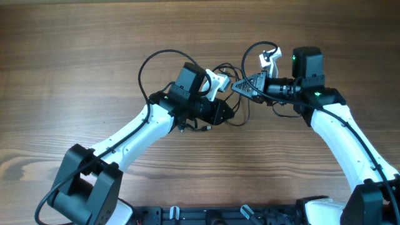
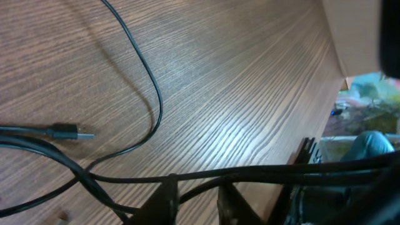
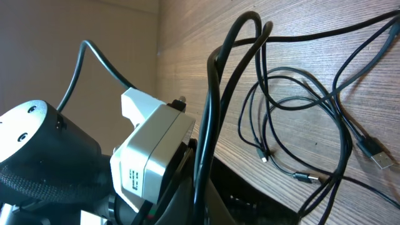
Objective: Untangle cables
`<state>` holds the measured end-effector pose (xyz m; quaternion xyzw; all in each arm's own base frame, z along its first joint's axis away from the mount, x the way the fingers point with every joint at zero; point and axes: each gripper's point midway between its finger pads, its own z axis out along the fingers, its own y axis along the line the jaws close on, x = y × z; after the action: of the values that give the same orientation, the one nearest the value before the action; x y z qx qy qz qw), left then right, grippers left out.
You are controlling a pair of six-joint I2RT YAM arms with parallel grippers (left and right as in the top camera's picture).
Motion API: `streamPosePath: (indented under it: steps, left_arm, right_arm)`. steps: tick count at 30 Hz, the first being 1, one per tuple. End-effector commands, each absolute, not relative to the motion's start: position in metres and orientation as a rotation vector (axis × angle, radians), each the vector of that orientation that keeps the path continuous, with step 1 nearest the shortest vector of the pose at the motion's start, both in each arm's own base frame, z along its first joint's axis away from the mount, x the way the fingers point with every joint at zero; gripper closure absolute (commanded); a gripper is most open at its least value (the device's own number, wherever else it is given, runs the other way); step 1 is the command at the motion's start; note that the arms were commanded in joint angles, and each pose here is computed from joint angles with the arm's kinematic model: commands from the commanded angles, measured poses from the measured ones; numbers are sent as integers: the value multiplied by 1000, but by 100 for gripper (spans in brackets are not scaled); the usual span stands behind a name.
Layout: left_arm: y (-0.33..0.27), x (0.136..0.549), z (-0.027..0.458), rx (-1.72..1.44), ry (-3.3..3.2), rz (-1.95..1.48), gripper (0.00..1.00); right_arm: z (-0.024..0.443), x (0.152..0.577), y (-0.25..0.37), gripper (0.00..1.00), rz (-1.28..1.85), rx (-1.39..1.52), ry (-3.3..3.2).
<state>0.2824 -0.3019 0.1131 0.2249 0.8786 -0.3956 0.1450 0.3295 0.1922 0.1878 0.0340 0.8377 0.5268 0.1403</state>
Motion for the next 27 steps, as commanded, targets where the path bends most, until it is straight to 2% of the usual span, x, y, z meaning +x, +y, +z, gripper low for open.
streamPosePath:
  steps: [1,3,11,12,13,14,15,17,27]
  left_arm:
    - [-296,282,106,631,2569,-1113,87]
    - [-293,280,104,651,2576,-1102,96]
    - [-267,296,99,561,2609,-1059,96]
    - [-266,297,100,558,2608,-1065,75]
    - [-267,296,100,561,2606,-1074,59]
    - [-269,294,101,569,2605,-1082,49]
    - [-272,292,101,583,2605,-1086,44]
    - [-279,285,101,619,2603,-1094,40]
    - [-313,265,108,768,2525,-1133,43]
  right_arm:
    - [188,328,195,96,1550,92,2423]
    - [188,328,194,96,1545,93,2424]
    - [148,326,170,96,1264,234,2581]
    - [147,326,170,96,1262,227,2582]
    - [147,326,170,96,1263,228,2582]
    - [147,326,171,96,1265,233,2583]
    - [147,326,171,96,1270,246,2584]
    - [150,325,173,96,1307,278,2582]
    - [164,332,180,96,1400,294,2525]
